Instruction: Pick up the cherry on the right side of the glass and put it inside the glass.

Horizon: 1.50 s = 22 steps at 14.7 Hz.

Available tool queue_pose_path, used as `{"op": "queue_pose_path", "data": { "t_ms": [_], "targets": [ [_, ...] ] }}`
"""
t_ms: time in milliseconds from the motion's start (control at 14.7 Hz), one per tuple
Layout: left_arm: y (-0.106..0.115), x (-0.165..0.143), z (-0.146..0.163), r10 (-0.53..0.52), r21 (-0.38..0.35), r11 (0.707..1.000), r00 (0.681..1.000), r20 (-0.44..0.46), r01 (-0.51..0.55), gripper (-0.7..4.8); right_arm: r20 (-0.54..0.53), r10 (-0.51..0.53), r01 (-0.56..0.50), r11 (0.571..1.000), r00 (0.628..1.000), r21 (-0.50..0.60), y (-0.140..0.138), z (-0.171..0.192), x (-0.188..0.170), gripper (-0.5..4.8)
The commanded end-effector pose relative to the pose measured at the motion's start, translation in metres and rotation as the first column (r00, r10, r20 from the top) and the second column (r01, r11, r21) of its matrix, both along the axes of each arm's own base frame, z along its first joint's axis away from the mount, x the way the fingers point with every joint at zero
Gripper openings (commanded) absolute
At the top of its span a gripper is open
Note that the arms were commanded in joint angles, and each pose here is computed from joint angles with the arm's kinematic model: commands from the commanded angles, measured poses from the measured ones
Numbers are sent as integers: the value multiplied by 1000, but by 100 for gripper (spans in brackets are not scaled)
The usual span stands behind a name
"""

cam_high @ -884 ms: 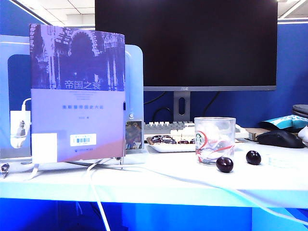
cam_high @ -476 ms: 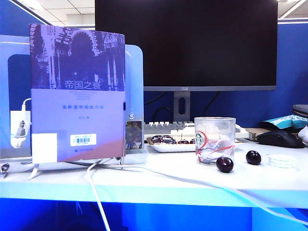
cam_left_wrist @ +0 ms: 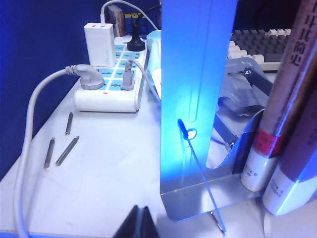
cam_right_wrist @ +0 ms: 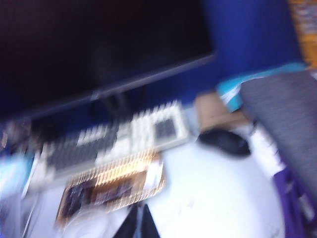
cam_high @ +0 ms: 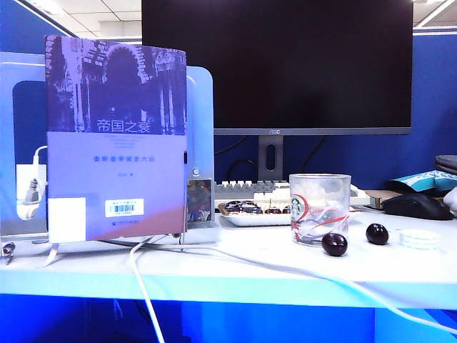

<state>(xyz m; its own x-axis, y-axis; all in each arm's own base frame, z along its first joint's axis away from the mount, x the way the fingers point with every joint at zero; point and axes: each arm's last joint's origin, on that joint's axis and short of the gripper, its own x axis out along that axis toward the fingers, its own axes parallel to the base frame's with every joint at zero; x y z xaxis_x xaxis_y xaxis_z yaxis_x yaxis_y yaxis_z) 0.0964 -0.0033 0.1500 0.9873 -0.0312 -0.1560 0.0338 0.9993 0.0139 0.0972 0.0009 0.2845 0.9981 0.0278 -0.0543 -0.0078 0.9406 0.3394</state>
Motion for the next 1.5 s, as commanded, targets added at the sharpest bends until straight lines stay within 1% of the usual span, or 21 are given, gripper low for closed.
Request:
{"op": "queue_pose_path", "data": {
  "t_ms": [68,136,204,272,340,408,544,612,680,748,816,884,952,1020,1088,1292,1360,1496],
  "targets": [
    [0,0,-1,-4,4,1000,1000,-9,4,-5,-224,131,-139,990,966,-22,4,35,39,-1],
    [0,0,-1,-4,4,1000,1000,-9,4,-5,-316,166,-176,984,934,-1,5,44,57,0],
    [0,0,-1,-4,4,1000,1000,-9,4,-5,-474,211,-211,976,855,55,6,51,85,0],
    [0,0,-1,-4,4,1000,1000,-9,4,-5,-595,217,-206,975,774,88,6,52,106,-1],
    [0,0,-1,-3,4,1000,1000,-9,3,-5,-667,224,-211,972,711,102,7,49,122,-1],
    [0,0,-1,-4,4,1000,1000,-9,4,-5,-714,242,-219,968,657,126,7,43,137,-1],
    [0,0,-1,-4,4,1000,1000,-9,4,-5,-764,342,-246,938,547,244,10,22,165,-1],
    [0,0,-1,-4,4,1000,1000,-9,4,-5,-771,376,-250,925,514,285,11,14,171,0],
    [0,0,-1,-4,4,1000,1000,-9,4,-5,-765,433,-282,900,477,334,13,4,179,-1],
    [0,0,-1,-4,4,1000,1000,-10,4,-5,-749,485,-322,871,451,370,14,-6,190,-1],
    [0,0,-1,-4,4,1000,1000,-9,4,-5,-749,491,-380,861,445,338,15,-12,196,-1],
    [0,0,-1,-4,4,1000,1000,-9,4,-5,-763,461,-413,867,453,279,14,-16,199,19],
    [0,0,-1,-4,4,1000,1000,-9,4,-5,-784,411,-408,886,465,222,12,-17,201,169],
    [0,0,-1,-4,4,1000,1000,-9,4,-5,-797,373,-402,898,475,180,11,-18,202,364],
    [0,0,-1,-4,4,1000,1000,-9,4,-5,-799,361,-397,902,481,169,11,-18,202,406],
    [0,0,-1,-4,4,1000,1000,-9,4,-5,-787,354,-415,899,505,139,11,-18,206,407],
    [0,0,-1,-4,4,1000,1000,-9,4,-5,-792,343,-418,900,504,124,11,-22,209,404],
    [0,0,-1,-4,4,1000,1000,-9,4,-5,-796,355,-449,886,490,118,15,-29,215,404]
  ]
}}
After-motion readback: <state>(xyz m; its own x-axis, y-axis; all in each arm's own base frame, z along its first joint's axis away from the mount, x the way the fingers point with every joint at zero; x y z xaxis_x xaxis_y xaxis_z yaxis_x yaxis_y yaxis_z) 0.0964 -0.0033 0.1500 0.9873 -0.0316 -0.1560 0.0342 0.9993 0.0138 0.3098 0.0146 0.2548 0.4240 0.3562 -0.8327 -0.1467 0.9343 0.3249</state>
